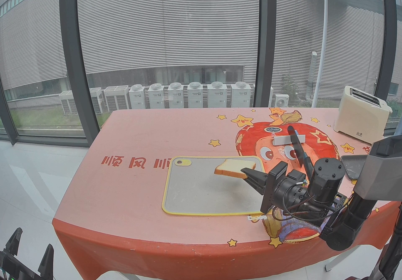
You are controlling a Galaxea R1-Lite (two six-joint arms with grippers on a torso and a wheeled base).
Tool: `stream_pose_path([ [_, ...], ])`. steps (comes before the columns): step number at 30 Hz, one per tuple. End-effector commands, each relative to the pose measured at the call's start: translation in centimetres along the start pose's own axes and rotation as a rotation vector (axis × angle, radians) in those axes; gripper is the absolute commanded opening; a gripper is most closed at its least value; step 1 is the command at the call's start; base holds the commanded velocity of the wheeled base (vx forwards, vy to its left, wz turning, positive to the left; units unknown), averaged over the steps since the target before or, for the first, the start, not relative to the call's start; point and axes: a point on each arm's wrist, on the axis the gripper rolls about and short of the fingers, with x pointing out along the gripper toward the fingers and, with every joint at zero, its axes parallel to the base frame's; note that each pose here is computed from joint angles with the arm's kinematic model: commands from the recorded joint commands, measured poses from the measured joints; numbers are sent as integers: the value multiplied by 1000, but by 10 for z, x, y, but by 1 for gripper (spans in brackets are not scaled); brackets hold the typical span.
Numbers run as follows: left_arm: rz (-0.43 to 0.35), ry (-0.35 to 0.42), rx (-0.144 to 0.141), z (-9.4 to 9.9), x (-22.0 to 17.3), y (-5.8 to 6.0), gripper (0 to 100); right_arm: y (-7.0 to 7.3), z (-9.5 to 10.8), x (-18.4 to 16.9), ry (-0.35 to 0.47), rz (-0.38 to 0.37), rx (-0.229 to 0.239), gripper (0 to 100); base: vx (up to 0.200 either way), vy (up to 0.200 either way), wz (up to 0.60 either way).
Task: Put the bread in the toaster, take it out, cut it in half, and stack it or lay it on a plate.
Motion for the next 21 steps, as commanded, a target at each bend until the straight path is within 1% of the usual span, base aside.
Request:
stream_pose_path([
  [1, 0, 18, 0, -5, 1, 0, 100, 1, 0, 2, 0, 9, -1, 100, 0, 0, 0],
  [8, 0, 18, 0, -5, 1, 0, 100, 1, 1, 3, 2, 14, 11, 100, 0, 0, 0],
  [15, 0, 18, 0, -5, 1, 0, 100, -1, -3, 2, 12, 2, 5, 100, 0, 0, 0],
  [17, 0, 18, 0, -5, 1, 0, 100, 1, -4, 0, 16, 3, 4, 100, 0, 0, 0],
  [21, 0, 18, 0, -5, 1, 0, 100, -1, -9, 1, 31, -30, 5, 100, 0, 0, 0],
])
